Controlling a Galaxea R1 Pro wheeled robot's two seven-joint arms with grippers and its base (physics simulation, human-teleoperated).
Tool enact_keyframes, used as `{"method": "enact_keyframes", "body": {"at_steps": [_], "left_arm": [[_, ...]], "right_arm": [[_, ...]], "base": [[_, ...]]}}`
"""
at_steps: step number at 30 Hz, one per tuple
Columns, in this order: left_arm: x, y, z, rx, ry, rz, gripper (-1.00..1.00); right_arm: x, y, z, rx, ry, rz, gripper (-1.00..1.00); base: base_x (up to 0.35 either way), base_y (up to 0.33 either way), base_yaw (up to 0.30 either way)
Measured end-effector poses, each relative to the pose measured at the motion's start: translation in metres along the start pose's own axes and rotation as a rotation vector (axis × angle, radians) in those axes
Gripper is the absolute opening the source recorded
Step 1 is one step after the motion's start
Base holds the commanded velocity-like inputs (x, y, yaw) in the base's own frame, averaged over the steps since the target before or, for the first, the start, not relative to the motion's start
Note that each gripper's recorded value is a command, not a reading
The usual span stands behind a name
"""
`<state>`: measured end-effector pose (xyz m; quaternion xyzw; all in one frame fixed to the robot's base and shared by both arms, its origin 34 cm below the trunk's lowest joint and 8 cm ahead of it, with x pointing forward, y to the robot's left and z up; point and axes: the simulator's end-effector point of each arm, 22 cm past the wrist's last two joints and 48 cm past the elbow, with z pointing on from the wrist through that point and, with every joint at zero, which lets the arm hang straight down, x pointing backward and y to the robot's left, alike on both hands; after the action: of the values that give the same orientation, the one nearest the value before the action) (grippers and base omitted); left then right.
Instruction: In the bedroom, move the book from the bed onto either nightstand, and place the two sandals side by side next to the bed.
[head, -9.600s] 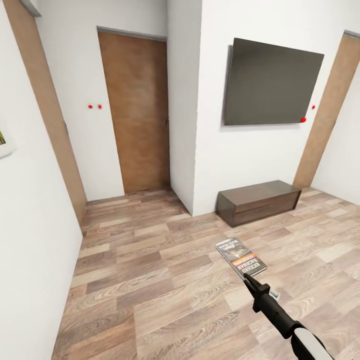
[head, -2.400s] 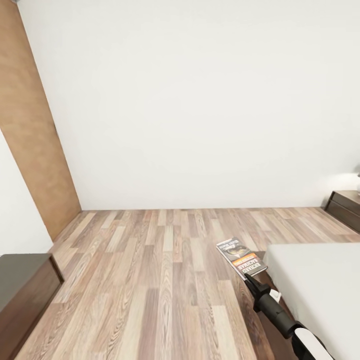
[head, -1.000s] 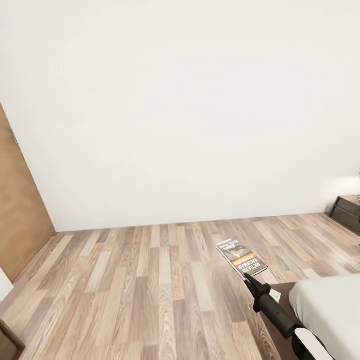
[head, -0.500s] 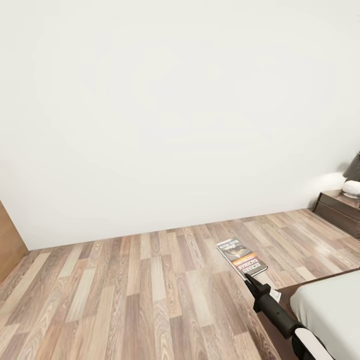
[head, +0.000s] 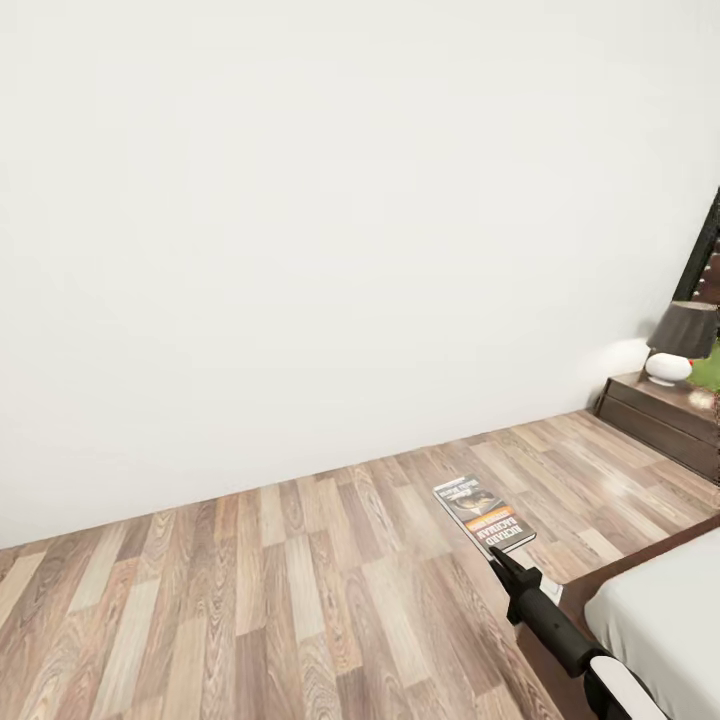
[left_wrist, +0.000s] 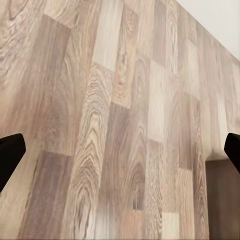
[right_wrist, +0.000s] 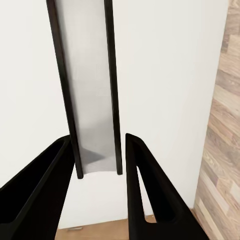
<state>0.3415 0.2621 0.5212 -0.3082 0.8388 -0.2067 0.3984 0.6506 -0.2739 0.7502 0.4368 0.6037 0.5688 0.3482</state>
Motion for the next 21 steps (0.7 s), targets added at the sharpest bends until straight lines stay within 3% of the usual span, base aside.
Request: {"method": "enact_keyframes", "body": {"at_steps": [21], "left_arm": [[0.0,0.0,0.0,0.0,0.0,0.0,1.0]], "right_arm": [[-0.001,0.0004,-0.0002,-0.001,-0.002,0.002,-1.0]], "base": [[0.262,0.239,-0.194]]}}
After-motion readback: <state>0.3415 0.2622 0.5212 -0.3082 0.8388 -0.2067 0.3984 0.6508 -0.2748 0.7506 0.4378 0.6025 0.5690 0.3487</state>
